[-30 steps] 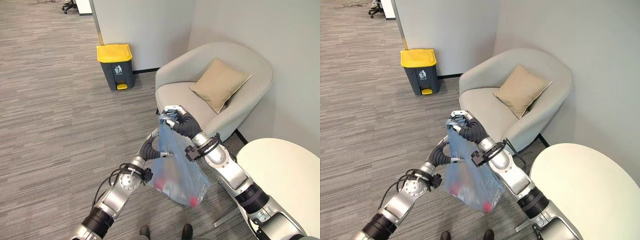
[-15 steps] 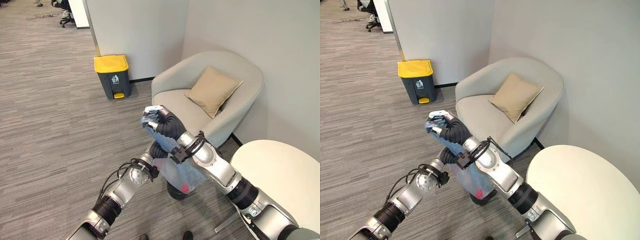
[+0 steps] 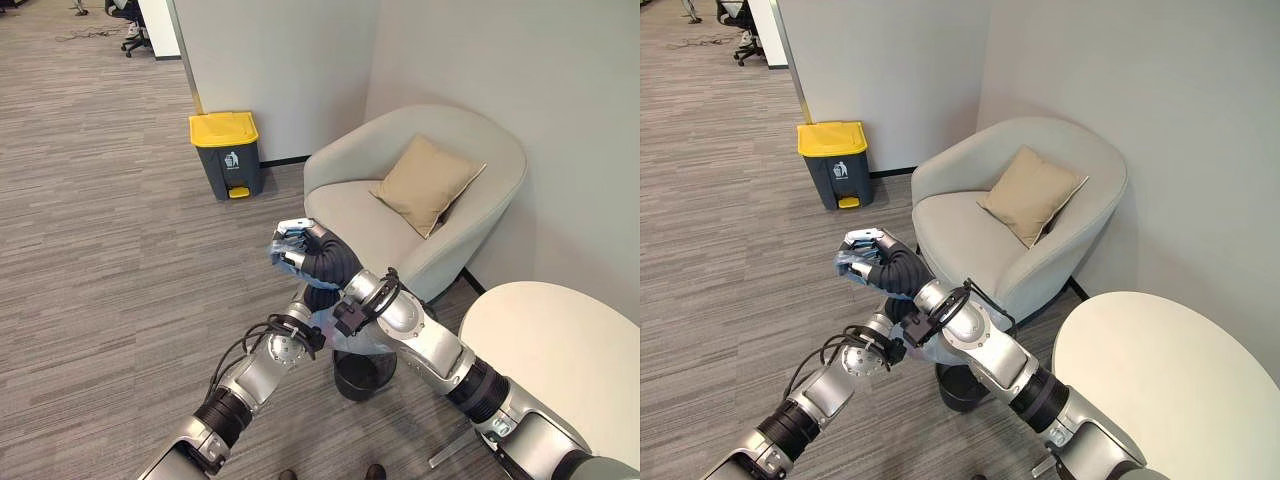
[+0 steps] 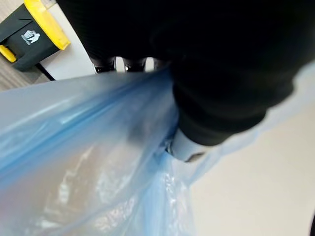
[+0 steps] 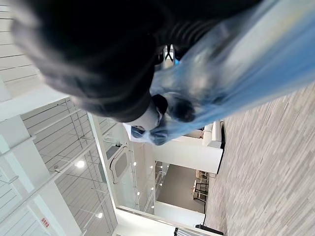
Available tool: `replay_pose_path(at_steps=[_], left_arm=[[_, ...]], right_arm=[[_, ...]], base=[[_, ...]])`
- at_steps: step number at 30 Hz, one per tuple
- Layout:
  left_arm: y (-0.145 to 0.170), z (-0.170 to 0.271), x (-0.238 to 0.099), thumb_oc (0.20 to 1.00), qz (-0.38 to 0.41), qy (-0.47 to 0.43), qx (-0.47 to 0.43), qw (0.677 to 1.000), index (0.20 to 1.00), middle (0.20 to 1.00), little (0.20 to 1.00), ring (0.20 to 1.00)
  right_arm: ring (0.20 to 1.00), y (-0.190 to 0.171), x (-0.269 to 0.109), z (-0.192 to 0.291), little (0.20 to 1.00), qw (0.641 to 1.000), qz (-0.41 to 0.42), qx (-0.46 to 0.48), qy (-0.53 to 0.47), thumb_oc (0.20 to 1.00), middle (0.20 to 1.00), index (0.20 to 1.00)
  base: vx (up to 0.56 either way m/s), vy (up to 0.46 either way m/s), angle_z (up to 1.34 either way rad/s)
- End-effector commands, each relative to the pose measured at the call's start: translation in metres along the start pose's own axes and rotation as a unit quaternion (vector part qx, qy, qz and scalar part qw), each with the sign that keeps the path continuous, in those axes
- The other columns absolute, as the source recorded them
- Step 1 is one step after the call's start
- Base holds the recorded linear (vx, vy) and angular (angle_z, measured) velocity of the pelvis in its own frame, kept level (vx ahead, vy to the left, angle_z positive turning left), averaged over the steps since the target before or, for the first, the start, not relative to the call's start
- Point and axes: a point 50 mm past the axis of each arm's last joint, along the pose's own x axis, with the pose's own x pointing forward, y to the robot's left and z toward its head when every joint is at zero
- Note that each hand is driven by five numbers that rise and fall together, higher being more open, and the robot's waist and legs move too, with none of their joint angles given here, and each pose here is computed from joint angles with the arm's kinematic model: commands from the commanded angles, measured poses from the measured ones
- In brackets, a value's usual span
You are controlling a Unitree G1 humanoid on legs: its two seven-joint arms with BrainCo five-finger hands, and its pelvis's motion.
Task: Gather garbage on tea table into small bin, then transfer packed bag to large trash can.
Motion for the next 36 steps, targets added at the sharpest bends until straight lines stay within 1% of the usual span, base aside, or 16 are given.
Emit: replay_pose_path(at_steps=[1, 2, 3, 6, 8, 10, 12, 14, 19, 21, 22, 24, 26, 27, 32, 36], left_arm=[[0.013, 0.028, 0.014, 0.2, 0.028, -0.065, -0.036, 0.997, 0.2, 0.2, 0.2, 0.2], [0.017, 0.029, 0.011, 0.2, 0.036, -0.069, -0.051, 0.996, 0.2, 0.2, 0.2, 0.2], [0.02, 0.029, 0.009, 0.2, 0.044, -0.07, -0.067, 0.994, 0.2, 0.2, 0.2, 0.2], [0.03, 0.025, 0.0, 0.2, 0.062, -0.066, -0.108, 0.99, 0.2, 0.2, 0.2, 0.2], [0.036, 0.017, -0.007, 0.2, 0.076, -0.055, -0.115, 0.989, 0.2, 0.2, 0.2, 0.2], [0.043, 0.001, -0.02, 0.2, 0.093, -0.027, -0.113, 0.989, 0.2, 0.2, 0.2, 0.2], [0.047, -0.02, -0.034, 0.2, 0.109, 0.015, -0.116, 0.987, 0.2, 0.2, 0.2, 0.2], [0.052, -0.037, -0.048, 0.2, 0.125, 0.053, -0.124, 0.983, 0.2, 0.2, 0.2, 0.2], [0.062, -0.076, -0.081, 0.2, 0.154, 0.138, -0.153, 0.967, 0.2, 0.2, 0.2, 0.2], [0.068, -0.096, -0.1, 0.2, 0.171, 0.182, -0.171, 0.953, 0.2, 0.2, 0.2, 0.2], [0.069, -0.1, -0.105, 0.2, 0.171, 0.191, -0.175, 0.951, 0.2, 0.2, 0.2, 0.2], [0.077, -0.119, -0.133, 0.2, 0.185, 0.236, -0.177, 0.938, 0.2, 0.2, 0.2, 0.2], [0.079, -0.122, -0.139, 0.2, 0.189, 0.244, -0.174, 0.935, 0.2, 0.2, 0.2, 0.2], [0.081, -0.13, -0.153, 0.2, 0.203, 0.266, -0.178, 0.926, 0.2, 0.2, 0.2, 0.2], [0.082, -0.134, -0.167, 0.2, 0.222, 0.28, -0.186, 0.915, 0.2, 0.2, 0.2, 0.2], [0.082, -0.136, -0.166, 0.2, 0.232, 0.281, -0.195, 0.911, 0.2, 0.2, 0.2, 0.2]], right_arm=[[0.2, 0.003, 0.015, 0.032, 0.2, 0.996, 0.015, -0.025, -0.085, 0.2, 0.2, 0.2], [0.216, -0.001, 0.011, 0.025, 0.216, 0.997, 0.007, -0.042, -0.069, 0.216, 0.216, 0.216], [1.0, -0.005, 0.006, 0.018, 1.0, 0.997, 0.002, -0.059, -0.053, 1.0, 1.0, 1.0], [1.0, -0.019, -0.007, 0.011, 1.0, 0.991, -0.02, -0.131, -0.027, 1.0, 1.0, 1.0], [1.0, -0.031, -0.015, 0.017, 1.0, 0.976, -0.039, -0.214, -0.029, 1.0, 1.0, 1.0], [1.0, -0.047, -0.028, 0.03, 1.0, 0.938, -0.064, -0.338, -0.035, 1.0, 1.0, 1.0], [1.0, -0.061, -0.046, 0.035, 1.0, 0.92, -0.096, -0.38, -0.026, 1.0, 1.0, 1.0], [1.0, -0.073, -0.064, 0.027, 1.0, 0.921, -0.126, -0.368, 0.009, 1.0, 1.0, 1.0], [1.0, -0.096, -0.131, -0.014, 1.0, 0.926, -0.207, -0.278, 0.148, 1.0, 1.0, 1.0], [1.0, -0.105, -0.181, -0.046, 1.0, 0.9, -0.256, -0.243, 0.257, 1.0, 1.0, 1.0], [1.0, -0.105, -0.193, -0.055, 1.0, 0.892, -0.268, -0.229, 0.283, 1.0, 1.0, 1.0], [1.0, -0.101, -0.252, -0.087, 1.0, 0.842, -0.332, -0.17, 0.389, 1.0, 1.0, 1.0], [1.0, -0.1, -0.261, -0.092, 1.0, 0.834, -0.342, -0.159, 0.403, 1.0, 1.0, 1.0], [1.0, -0.1, -0.277, -0.096, 1.0, 0.817, -0.353, -0.154, 0.429, 1.0, 1.0, 1.0], [1.0, -0.1, -0.285, -0.099, 1.0, 0.808, -0.363, -0.147, 0.44, 1.0, 1.0, 1.0], [1.0, -0.104, -0.281, -0.098, 1.0, 0.81, -0.37, -0.149, 0.431, 1.0, 1.0, 1.0]], base=[[0.0, 0.0, 0.0], [0.0, 0.0, 0.0], [0.0, 0.0, 0.0], [0.0, 0.0, 0.0], [0.0, 0.0, 0.0], [0.0, 0.0, 0.0], [0.0, 0.0, 0.0], [0.0, 0.0, 0.0], [-0.01, -0.019, -0.01], [-0.05, -0.041, -0.01], [-0.06, -0.057, -0.01], [-0.05, -0.062, -0.01], [-0.03, -0.048, -0.01], [-0.03, -0.053, 0.0], [-0.04, -0.045, 0.02], [-0.12, -0.035, 0.17]])
